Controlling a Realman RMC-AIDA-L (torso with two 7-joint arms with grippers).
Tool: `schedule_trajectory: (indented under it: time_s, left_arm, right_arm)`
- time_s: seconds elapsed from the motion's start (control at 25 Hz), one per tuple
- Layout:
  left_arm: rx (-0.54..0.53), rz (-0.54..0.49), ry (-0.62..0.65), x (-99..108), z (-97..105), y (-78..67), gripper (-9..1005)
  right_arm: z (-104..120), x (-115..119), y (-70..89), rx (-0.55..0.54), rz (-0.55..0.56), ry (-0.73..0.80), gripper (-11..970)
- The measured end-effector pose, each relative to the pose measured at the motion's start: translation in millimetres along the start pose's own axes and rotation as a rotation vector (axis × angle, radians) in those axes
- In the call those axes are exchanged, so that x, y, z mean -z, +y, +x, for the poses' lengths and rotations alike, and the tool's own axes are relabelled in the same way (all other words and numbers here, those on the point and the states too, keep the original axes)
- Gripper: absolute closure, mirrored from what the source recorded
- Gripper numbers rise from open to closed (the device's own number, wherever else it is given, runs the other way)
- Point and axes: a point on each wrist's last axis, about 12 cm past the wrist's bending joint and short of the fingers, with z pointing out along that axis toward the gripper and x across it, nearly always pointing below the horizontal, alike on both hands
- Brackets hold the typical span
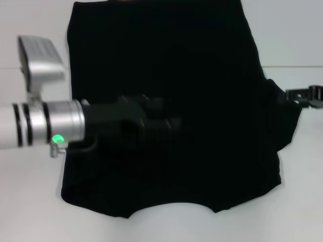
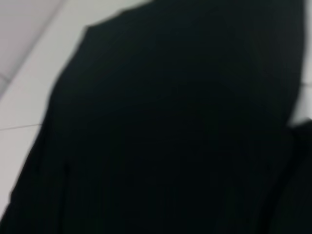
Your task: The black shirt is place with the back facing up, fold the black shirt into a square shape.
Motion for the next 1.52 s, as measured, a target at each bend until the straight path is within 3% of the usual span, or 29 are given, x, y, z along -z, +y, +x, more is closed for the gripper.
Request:
schedule_trajectory:
  time_s: [0.08, 0.32, 0.52, 1.52]
  left_arm:
    - [-0.091, 0.029, 0.01, -7.3, 6.8, -5.6, 206]
    - [-0.225, 0.069, 0.085, -20.9, 12.4, -13.3, 126]
    - [-0.291, 0.085, 0.102, -20.0, 16.6, -16.3, 60]
    - [-0.289, 0.055, 0.091, -10.9, 21.4, -13.8, 60]
  right_arm:
    - [5.4, 1.5, -5.3, -0.037, 0.023, 0.02, 45]
    - [18.9, -0.5, -17.4, -0.105, 0.102, 0.06, 45]
    - [25.1, -9.1, -22.7, -0.137, 0.147, 0.064, 45]
    - [31.0, -43.3, -10.2, -0.128, 0.174, 0.045, 53]
